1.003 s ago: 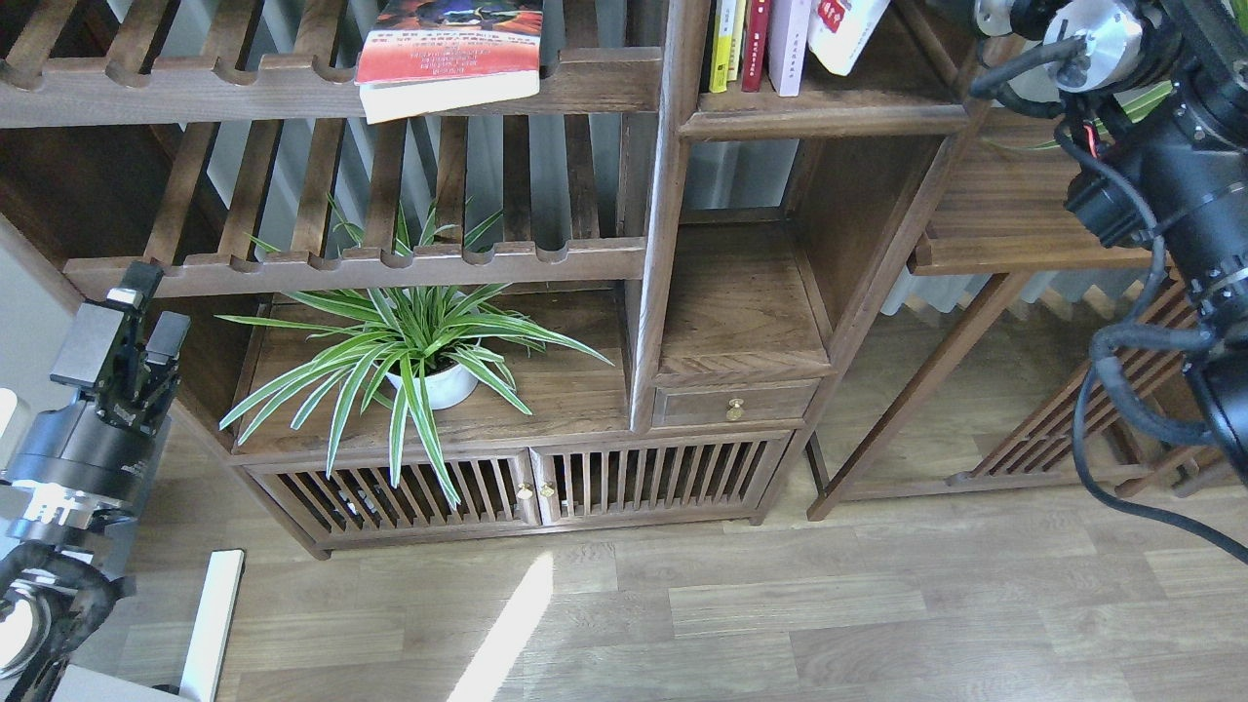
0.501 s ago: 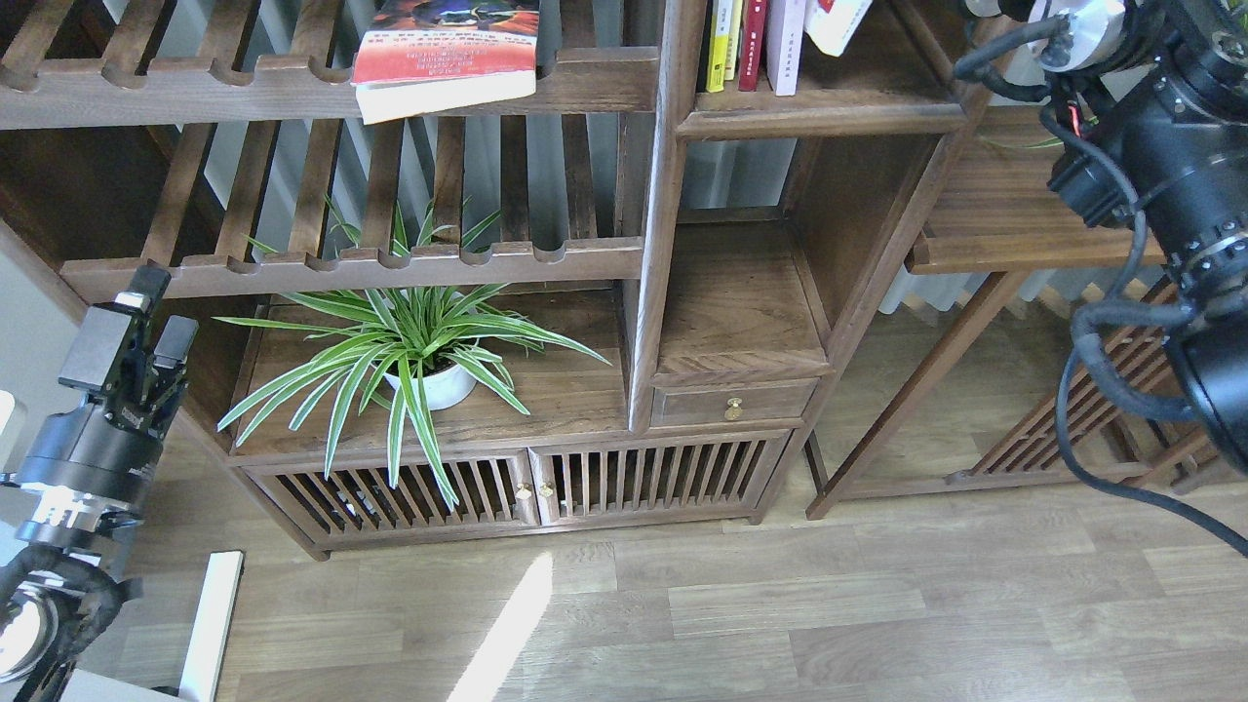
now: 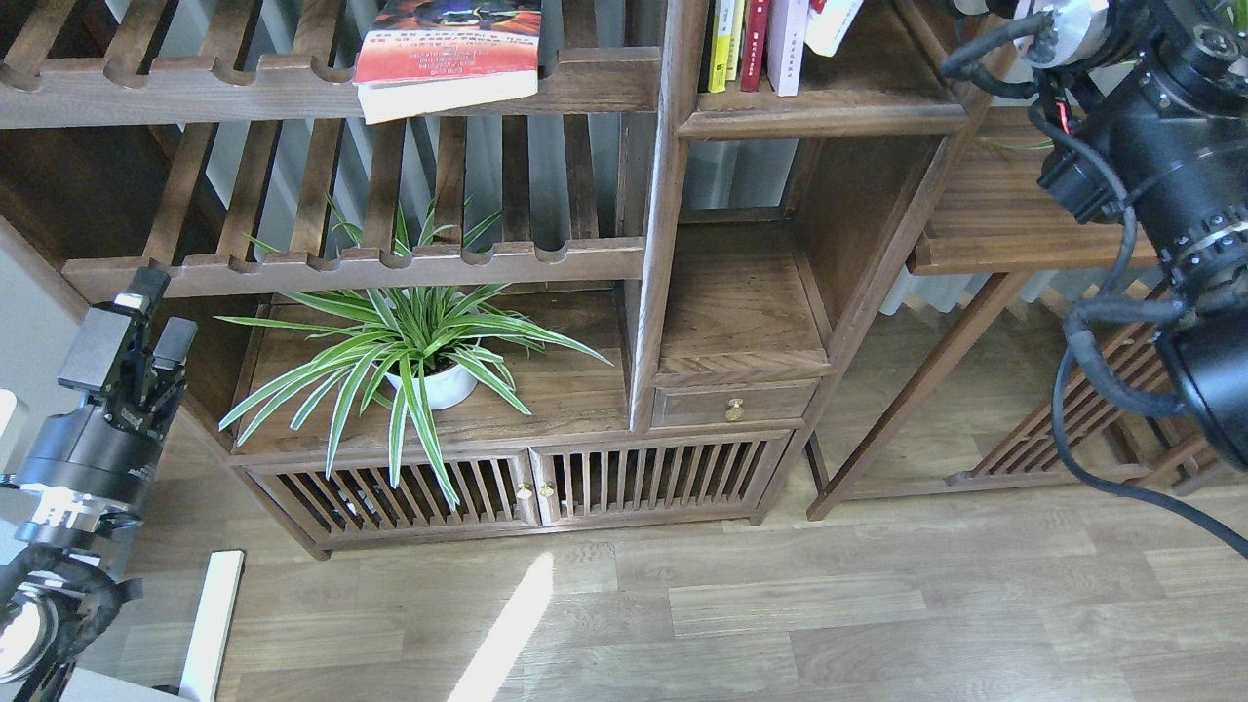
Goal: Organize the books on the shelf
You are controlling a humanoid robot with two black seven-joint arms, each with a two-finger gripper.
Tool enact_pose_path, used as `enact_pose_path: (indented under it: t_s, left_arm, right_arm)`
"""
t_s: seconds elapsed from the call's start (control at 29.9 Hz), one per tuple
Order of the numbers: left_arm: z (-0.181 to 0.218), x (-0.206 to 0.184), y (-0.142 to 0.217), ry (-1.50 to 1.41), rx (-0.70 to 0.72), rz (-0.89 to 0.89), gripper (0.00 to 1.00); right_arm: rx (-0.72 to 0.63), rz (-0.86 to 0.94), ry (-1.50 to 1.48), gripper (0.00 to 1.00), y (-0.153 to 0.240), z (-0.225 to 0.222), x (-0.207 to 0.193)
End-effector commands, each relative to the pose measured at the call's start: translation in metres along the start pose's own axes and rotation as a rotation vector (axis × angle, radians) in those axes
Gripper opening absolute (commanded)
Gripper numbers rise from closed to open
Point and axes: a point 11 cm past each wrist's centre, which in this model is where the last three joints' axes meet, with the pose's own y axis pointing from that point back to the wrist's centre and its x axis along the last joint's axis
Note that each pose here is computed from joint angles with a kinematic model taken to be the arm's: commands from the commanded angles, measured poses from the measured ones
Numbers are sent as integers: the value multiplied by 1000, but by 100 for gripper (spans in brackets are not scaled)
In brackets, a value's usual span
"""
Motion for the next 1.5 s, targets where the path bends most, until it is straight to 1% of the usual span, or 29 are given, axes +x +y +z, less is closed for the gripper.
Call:
enact_pose_path:
  t_s: [0.0,0.1,0.23,0.57,0.67,0.74,0.9,0.97,1.07,1.27,1.4,1.47]
  left_arm:
    - [0,0,0,0,0,0,98]
    - [1,0,0,1,-3,1,98]
    - [1,0,0,1,-3,1,98]
    - [1,2,1,2,-6,7,98]
    - [2,4,2,2,-10,12,98]
    - [2,4,2,2,-10,12,98]
    - [3,5,3,6,-12,16,98]
    - [3,6,3,9,-12,19,98]
    - [2,6,3,9,-9,19,98]
    - [2,5,1,7,-6,14,98]
    - [2,6,3,8,-6,18,98]
    - [2,6,3,8,-4,18,98]
  right_arm:
    - [-3,-9,3,20,0,3,-3]
    - [-18,-17,22,29,-1,6,-7]
    - [-15,-31,38,32,-2,5,-13]
    - [-6,-44,41,32,-2,7,-24]
    - [1,-41,37,29,-3,9,-28]
    - [10,-34,30,25,-4,8,-30]
    - [52,3,17,20,-5,0,-28]
    - [61,8,15,20,-5,-2,-27]
    - [98,14,19,21,-5,-8,-26]
    - [126,21,12,24,-4,0,-22]
    - [148,30,3,30,-4,12,-18]
    - [139,28,-2,32,-5,20,-18]
